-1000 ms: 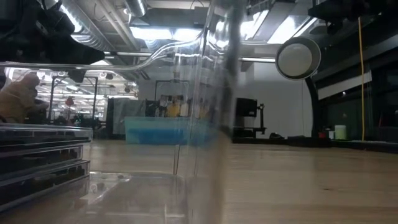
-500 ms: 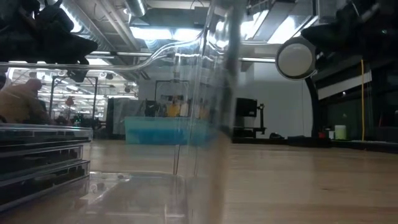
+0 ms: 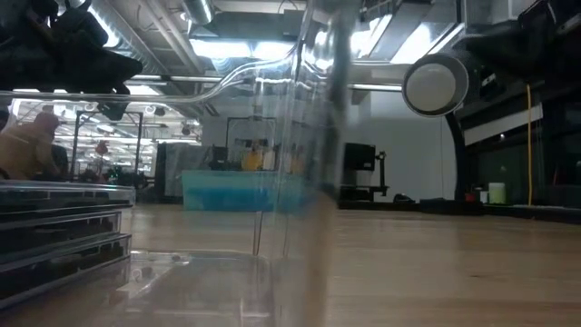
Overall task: Pick & place jewel cases by type
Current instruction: Return to Home Position
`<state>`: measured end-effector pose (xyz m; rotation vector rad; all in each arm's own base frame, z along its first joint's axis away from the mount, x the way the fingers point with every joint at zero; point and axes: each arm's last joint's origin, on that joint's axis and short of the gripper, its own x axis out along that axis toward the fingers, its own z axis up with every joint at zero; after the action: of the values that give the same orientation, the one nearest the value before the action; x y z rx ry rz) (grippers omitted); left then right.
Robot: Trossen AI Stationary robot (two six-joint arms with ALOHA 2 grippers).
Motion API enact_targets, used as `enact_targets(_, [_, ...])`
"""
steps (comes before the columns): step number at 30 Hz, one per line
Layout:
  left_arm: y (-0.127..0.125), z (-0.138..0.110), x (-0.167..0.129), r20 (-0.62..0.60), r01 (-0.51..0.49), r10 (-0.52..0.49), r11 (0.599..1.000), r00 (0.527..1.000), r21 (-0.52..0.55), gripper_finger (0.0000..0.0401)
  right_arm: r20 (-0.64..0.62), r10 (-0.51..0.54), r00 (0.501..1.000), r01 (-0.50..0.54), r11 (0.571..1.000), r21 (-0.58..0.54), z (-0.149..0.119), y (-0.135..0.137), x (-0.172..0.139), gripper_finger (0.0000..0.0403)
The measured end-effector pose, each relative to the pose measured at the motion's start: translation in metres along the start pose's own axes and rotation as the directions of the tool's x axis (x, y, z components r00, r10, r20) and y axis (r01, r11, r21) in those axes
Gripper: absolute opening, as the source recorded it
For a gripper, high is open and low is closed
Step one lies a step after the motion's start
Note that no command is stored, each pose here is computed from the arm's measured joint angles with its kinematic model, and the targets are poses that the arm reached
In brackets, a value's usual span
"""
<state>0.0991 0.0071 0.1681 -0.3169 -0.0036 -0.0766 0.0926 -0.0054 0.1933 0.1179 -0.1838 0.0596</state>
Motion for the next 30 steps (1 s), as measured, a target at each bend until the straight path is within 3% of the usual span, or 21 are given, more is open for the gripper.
enact_targets(6, [0.000, 0.000, 0.000, 0.000, -0.001, 0.001, 1.000, 1.000, 0.000, 0.0004, -0.052, -0.092, 0.994, 0.090, 0.995, -0.042, -0.016, -0.003, 0.001, 0.0004])
enact_targets(14, [0.000, 0.000, 0.000, 0.000, -0.001, 0.001, 1.000, 1.000, 0.000, 0.0004, -0.092, -0.041, 0.995, 0.038, 0.999, -0.028, -0.020, 0.002, 0.001, 0.0006])
enact_targets(30, [0.000, 0.000, 0.000, 0.000, -0.003, 0.003, 1.000, 1.000, 0.000, 0.0004, -0.158, -0.041, 0.987, 0.046, 0.998, 0.031, -0.026, 0.002, 0.001, 0.0009])
